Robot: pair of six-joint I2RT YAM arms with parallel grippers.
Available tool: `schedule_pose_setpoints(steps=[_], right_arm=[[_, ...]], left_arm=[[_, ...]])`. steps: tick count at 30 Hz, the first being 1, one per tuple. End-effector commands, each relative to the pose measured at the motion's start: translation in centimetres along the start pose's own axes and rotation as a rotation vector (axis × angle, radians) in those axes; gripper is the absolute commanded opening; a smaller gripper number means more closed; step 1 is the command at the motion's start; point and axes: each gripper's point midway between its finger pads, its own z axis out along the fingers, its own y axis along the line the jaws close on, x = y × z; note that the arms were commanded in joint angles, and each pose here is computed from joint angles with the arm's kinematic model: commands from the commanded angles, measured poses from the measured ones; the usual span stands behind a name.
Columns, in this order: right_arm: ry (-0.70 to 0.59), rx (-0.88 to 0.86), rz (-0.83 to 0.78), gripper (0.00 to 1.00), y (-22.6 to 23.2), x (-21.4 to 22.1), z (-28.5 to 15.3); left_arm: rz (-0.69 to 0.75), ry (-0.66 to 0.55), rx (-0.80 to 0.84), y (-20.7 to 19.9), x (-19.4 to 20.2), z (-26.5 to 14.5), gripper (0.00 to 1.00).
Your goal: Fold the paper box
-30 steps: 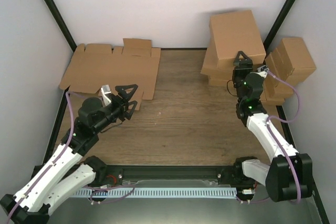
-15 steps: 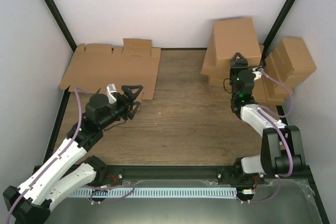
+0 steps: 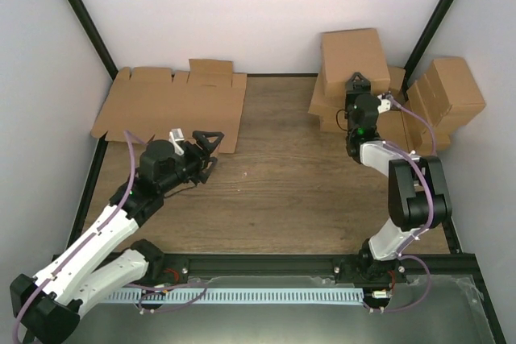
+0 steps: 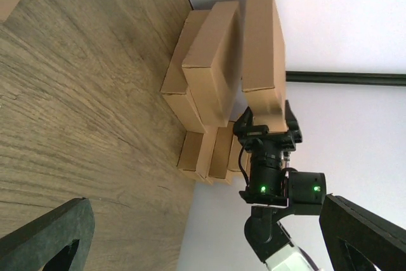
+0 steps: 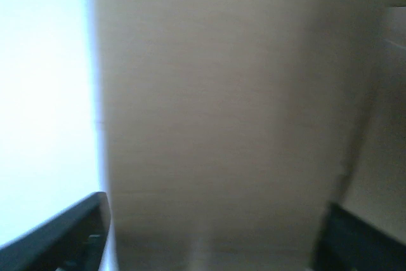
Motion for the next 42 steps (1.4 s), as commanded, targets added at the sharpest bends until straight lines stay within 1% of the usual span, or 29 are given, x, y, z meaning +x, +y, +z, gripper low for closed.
schedule_pose_setpoints(steps=[1,4,12,15,18,21,23,28,30,32,33,34,37,38,40,42], right_arm=[[-0.042,0.011,0.03,0.99,1.2,-1.0,1.1],[-0.019,0.19,0.047,1.0,-0.5,-0.7,1.2],[0.0,0.514,0.021,1.0,-2.2,-1.1,-0.9],[0.045,0.607,0.025,1.0,-3.1,-0.7,-2.7],[0.099,0.645,0.05,1.0,-4.0,-0.1,-4.7],[0.167,0.636,0.016,1.0,-3.9,0.4,-6.2],[0.232,0.593,-0.067,1.0,-2.8,0.8,-6.9],[0.473,0.198,-0.546,1.0,4.5,4.8,-7.0],[0.544,0.129,-0.721,0.99,5.6,6.5,-7.3],[0.59,0.081,-0.862,0.9,5.9,8.0,-7.5],[0.628,0.044,-0.921,0.83,5.9,9.0,-7.6],[0.673,0.018,-0.968,0.74,5.7,10.1,-7.5],[0.772,0.007,-1.062,0.54,4.9,12.3,-6.4],[0.798,0.02,-1.087,0.49,4.4,13.0,-5.8],[0.816,0.052,-1.139,0.32,3.6,13.9,-4.3],[0.79,0.11,-1.191,0.16,2.5,14.4,-2.5]], left_arm=[[0.023,0.005,0.035,-1.6,-0.1,0.0,1.0],[0.027,0.018,0.033,-1.7,0.0,0.3,1.0],[0.04,0.035,0.03,-1.8,0.3,0.2,1.0],[0.044,0.024,0.028,-1.6,0.2,-0.2,1.0],[0.05,0.015,0.03,-1.6,0.1,-0.6,1.0],[0.055,0.019,0.027,-1.5,0.2,-0.7,1.0],[0.064,0.022,0.027,-1.6,0.3,-0.8,1.0],[0.119,0.019,0.019,-1.7,0.2,-0.8,1.0],[0.161,0.015,0.006,-1.8,0.1,-0.8,1.0],[0.233,0.003,-0.023,-1.8,-0.2,-0.9,1.0],[0.279,-0.008,-0.044,-1.8,-0.5,-1.0,1.0],[0.319,-0.028,-0.067,-1.9,-0.9,-1.2,1.0],[0.432,-0.05,-0.121,-2.0,-1.6,-1.6,1.0],[0.459,-0.055,-0.127,-2.2,-1.7,-1.8,1.0],[0.492,-0.057,-0.123,-2.6,-1.8,-2.0,1.0],[0.503,-0.06,-0.112,-2.8,-1.8,-2.2,1.0]])
